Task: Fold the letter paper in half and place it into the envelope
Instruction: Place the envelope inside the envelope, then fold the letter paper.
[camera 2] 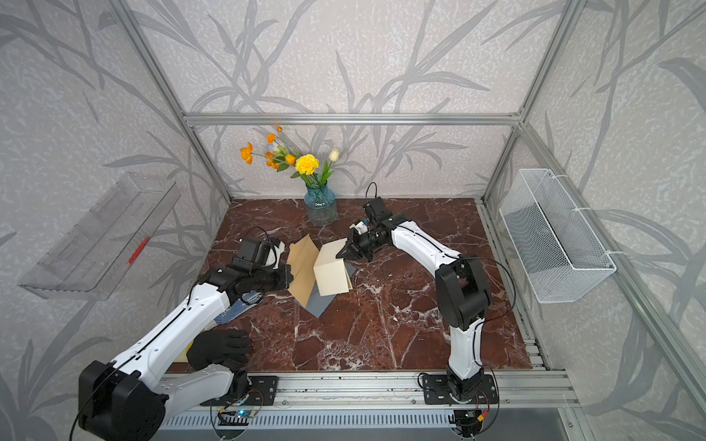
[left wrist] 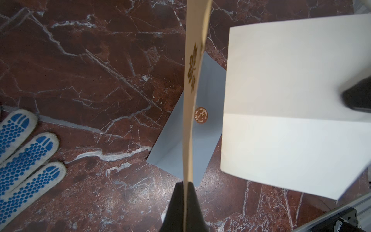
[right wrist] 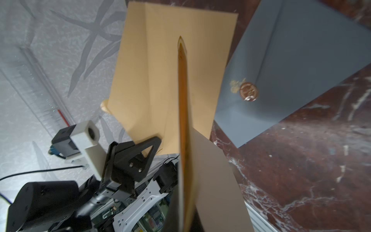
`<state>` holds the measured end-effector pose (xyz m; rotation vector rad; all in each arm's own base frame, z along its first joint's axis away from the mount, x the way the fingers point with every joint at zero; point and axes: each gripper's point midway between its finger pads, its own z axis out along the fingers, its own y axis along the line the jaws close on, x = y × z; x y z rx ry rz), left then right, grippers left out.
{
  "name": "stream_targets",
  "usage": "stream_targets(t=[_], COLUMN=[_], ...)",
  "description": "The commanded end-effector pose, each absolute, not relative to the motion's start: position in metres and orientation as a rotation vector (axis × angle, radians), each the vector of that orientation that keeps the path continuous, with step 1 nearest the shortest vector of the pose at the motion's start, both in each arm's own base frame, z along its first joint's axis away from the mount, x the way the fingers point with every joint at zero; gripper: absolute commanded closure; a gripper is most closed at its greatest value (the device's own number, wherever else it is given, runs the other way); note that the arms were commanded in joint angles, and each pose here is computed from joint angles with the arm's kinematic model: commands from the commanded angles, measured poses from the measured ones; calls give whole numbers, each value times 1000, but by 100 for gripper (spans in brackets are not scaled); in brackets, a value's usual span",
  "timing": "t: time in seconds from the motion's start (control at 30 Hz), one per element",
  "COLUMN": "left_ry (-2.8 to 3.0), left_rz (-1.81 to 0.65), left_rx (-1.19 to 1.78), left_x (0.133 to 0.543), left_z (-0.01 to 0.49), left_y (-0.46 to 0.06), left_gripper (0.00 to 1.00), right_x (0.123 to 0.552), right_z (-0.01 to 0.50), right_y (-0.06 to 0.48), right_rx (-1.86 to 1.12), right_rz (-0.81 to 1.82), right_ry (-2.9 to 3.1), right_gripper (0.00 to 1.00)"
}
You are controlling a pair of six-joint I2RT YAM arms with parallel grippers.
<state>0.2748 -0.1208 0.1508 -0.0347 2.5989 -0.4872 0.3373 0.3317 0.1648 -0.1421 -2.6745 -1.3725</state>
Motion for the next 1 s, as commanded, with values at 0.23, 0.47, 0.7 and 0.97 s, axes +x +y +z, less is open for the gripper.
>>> stream_targets(t=[0.23,0.47,0.7,0.97], left_ry=[2716,2735,2716,2543], left_rz=[-708,-577,-837,-1276], left_rx=[-154,-309,-543,-831], left_x=[273,282,304,331], left_z=[123,139,169,172], left_y=[-149,-133,-166,-211], left_gripper=[92,1,0,0], right_x=[358,361,365,363], right_z=[146,170,198,231], right_y=[313,300,302,327], right_rx=[59,118,134,69], right_rz=[-1291,-1255,-1365,-1679], right_ry=[-2957,-3099,-3198,-3116], right_gripper=[100,100,100,100])
